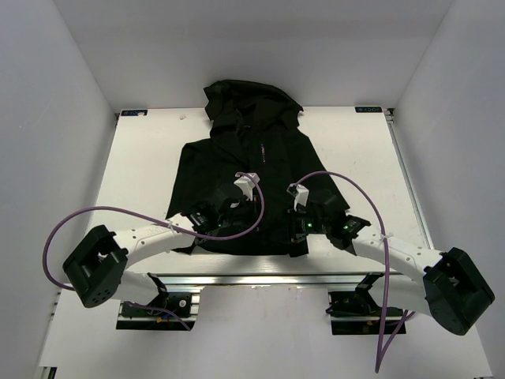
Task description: Zip up the jacket
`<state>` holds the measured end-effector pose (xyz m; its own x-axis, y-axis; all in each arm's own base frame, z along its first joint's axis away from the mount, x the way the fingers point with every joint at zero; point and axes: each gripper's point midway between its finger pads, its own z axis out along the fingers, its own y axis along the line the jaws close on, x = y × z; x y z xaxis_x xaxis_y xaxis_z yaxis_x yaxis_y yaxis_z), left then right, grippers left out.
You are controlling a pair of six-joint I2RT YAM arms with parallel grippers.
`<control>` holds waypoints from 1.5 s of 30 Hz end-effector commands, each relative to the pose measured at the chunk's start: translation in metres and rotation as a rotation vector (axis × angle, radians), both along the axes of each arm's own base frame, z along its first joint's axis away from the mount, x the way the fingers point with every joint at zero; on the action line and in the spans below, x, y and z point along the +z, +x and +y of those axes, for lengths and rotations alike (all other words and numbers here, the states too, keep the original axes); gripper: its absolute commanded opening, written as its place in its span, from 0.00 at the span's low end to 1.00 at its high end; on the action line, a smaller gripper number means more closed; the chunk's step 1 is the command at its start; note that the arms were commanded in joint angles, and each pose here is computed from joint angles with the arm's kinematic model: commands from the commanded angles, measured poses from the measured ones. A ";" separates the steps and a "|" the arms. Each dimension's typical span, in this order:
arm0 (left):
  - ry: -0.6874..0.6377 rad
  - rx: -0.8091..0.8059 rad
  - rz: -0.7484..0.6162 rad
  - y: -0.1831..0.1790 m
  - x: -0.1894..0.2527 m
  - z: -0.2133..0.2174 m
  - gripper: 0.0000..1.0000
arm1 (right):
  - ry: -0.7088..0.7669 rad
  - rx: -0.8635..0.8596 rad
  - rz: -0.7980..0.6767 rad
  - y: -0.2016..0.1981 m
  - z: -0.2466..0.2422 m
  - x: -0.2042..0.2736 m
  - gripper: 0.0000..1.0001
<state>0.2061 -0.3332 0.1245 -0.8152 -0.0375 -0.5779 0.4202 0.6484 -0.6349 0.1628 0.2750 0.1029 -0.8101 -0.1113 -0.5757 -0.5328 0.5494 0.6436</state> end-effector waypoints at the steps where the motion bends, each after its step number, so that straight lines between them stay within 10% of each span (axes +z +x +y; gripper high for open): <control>1: -0.013 -0.005 -0.051 0.001 0.017 0.001 0.00 | 0.103 0.087 -0.073 -0.003 0.010 0.025 0.33; 13: -0.010 -0.006 -0.056 0.001 0.018 0.002 0.00 | 0.140 0.132 -0.028 -0.010 0.012 0.031 0.46; 24: -0.022 -0.020 -0.054 -0.004 0.022 0.004 0.00 | 0.126 0.105 0.014 -0.003 0.013 0.020 0.29; 27: -0.024 -0.020 -0.056 -0.005 0.023 0.005 0.00 | 0.133 0.113 0.015 -0.003 0.015 0.020 0.00; 31: 0.017 -0.013 -0.031 -0.004 0.017 0.007 0.00 | 0.154 0.101 -0.011 -0.002 0.014 0.027 0.00; 39: 0.033 -0.023 0.000 -0.012 0.012 0.012 0.57 | 0.153 0.057 -0.062 -0.002 0.005 0.037 0.00; 45: -0.048 -0.065 -0.010 -0.024 0.021 0.010 0.63 | 0.162 0.046 -0.065 -0.003 0.003 0.041 0.00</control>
<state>0.1932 -0.3180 0.1250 -0.8232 -0.0021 -0.5677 0.4223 0.6661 -0.6149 0.1558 0.2784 0.1352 -0.7829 -0.0809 -0.6168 -0.5877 0.4213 0.6907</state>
